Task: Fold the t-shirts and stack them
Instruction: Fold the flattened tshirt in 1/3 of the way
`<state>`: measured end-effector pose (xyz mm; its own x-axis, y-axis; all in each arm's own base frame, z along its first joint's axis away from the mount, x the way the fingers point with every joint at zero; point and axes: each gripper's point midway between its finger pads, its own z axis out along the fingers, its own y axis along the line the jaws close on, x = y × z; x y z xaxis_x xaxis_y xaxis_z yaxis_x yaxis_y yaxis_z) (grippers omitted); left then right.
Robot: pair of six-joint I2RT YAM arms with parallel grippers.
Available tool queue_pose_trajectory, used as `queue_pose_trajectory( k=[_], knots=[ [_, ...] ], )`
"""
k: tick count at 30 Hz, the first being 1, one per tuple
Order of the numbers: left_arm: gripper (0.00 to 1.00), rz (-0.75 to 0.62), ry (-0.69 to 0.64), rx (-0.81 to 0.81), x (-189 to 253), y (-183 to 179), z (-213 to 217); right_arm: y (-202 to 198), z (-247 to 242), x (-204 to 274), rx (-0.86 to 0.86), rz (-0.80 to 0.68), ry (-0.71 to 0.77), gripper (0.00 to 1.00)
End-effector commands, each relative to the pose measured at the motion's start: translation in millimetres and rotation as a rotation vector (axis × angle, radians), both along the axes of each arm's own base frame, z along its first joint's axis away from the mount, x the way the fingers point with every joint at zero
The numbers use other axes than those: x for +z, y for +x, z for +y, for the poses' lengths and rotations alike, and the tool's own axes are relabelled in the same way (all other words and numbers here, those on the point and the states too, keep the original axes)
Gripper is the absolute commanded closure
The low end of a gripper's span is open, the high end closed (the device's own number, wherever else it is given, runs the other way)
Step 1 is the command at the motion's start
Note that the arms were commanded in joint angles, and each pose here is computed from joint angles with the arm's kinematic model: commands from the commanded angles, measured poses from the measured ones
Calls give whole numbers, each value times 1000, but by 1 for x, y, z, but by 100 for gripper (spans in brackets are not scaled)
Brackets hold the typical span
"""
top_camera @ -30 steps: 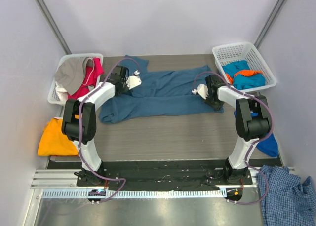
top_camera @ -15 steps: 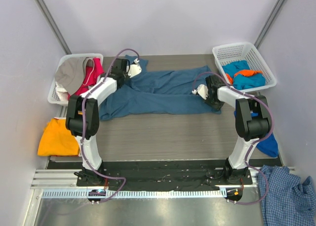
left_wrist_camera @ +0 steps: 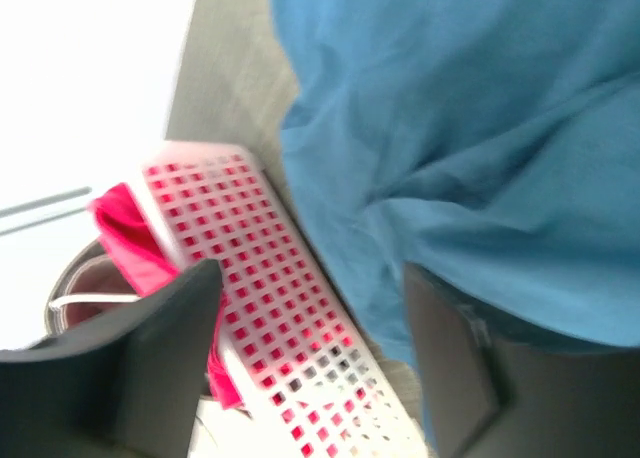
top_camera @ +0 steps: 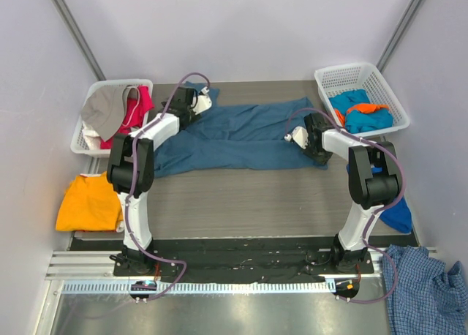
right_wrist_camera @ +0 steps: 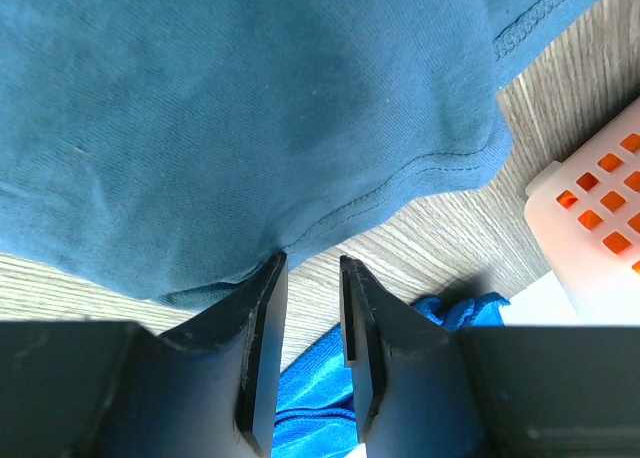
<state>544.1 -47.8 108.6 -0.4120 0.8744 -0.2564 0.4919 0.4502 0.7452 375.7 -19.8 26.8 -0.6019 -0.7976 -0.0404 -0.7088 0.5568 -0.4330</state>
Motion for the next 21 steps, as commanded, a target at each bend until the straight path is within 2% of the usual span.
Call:
queue_pose_trajectory(
  k=[1,3,8,11,12,16,21],
  knots=[
    [17,-202,-18,79,44,19,6,11,-1,22,-28,-89,11,65],
    [13,-246,-13,124,54,18,13,12,0,25,-31,-101,16,64],
    [10,-317,-41,164,90,2,19,12,1,37,-49,-143,35,63],
    [9,-208,-47,140,72,-27,19,10,2,44,-52,-163,47,62],
    [9,-213,-71,122,84,-35,16,10,2,45,-53,-168,49,61],
    [9,-122,-124,87,71,-72,11,10,8,54,-56,-197,89,59],
    [9,1,-159,66,38,-109,9,16,15,61,-75,-226,128,54]
  ],
)
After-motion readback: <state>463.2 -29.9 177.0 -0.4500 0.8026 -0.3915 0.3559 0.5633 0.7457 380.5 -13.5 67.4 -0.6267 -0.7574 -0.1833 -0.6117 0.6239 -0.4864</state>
